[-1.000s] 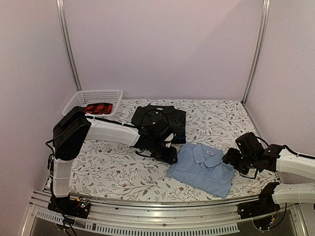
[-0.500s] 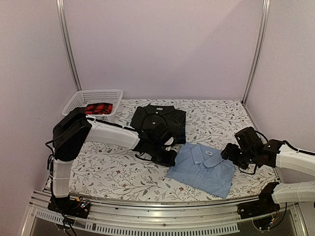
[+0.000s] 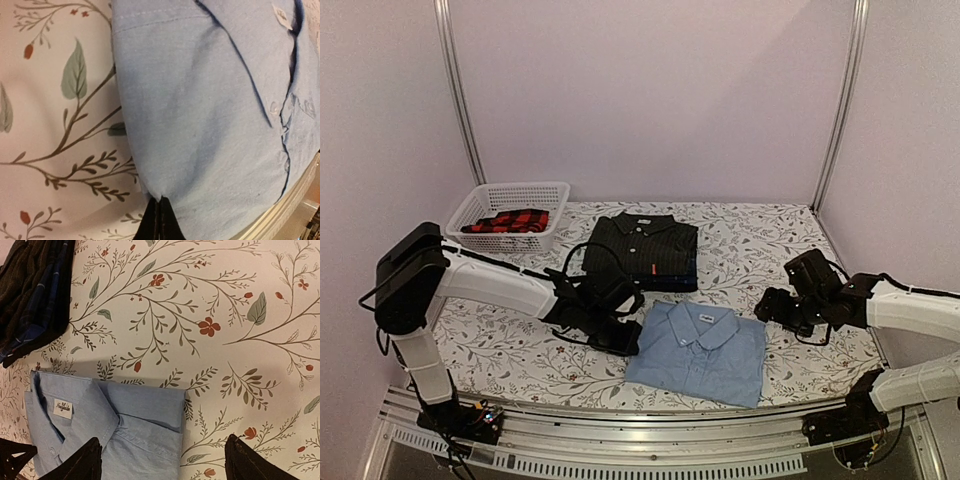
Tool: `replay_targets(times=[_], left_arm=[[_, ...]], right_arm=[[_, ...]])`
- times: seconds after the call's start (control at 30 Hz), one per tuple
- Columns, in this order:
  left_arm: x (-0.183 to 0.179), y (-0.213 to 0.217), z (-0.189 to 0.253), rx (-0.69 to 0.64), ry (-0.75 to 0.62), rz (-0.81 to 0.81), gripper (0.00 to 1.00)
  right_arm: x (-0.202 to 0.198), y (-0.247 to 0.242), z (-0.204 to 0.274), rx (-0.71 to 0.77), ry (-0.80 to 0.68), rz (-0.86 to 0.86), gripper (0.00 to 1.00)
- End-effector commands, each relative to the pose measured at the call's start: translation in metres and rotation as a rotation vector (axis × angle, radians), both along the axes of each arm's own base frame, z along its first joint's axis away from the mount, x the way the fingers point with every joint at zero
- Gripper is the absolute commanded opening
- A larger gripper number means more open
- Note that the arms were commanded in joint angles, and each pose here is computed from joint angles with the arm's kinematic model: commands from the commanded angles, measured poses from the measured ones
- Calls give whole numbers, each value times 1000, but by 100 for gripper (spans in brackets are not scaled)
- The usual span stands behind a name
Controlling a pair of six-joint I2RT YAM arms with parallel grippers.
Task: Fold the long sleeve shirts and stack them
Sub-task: Move the square-folded shirt to the center of the board, then pick up the square-folded shirt from the center of the board.
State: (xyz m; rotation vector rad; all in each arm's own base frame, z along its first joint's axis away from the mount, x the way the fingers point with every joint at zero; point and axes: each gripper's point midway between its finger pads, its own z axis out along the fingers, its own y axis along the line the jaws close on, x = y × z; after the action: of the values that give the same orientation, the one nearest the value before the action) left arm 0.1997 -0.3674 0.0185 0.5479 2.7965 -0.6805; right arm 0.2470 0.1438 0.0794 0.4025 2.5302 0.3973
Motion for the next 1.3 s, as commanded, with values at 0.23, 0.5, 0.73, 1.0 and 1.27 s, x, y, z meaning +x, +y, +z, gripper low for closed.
replay_targets(times=[0.23, 0.5, 0.73, 1.0, 1.27], left_arm=[[-24, 58, 12, 62, 17, 157, 0], [3, 56, 16, 76, -31, 161, 21], [24, 42, 15, 12, -16, 80, 29], [27, 41, -2, 19, 5, 47, 33], [22, 40, -16, 35, 22, 44, 37]], right_arm=[[-28, 65, -32, 45, 143, 298, 81], [-59, 72, -50, 41, 213, 321, 68], [-62, 69, -55, 52, 226, 272, 65], [-60, 71, -67, 52, 243, 246, 55], [-56, 87, -68, 71, 233, 280, 45]])
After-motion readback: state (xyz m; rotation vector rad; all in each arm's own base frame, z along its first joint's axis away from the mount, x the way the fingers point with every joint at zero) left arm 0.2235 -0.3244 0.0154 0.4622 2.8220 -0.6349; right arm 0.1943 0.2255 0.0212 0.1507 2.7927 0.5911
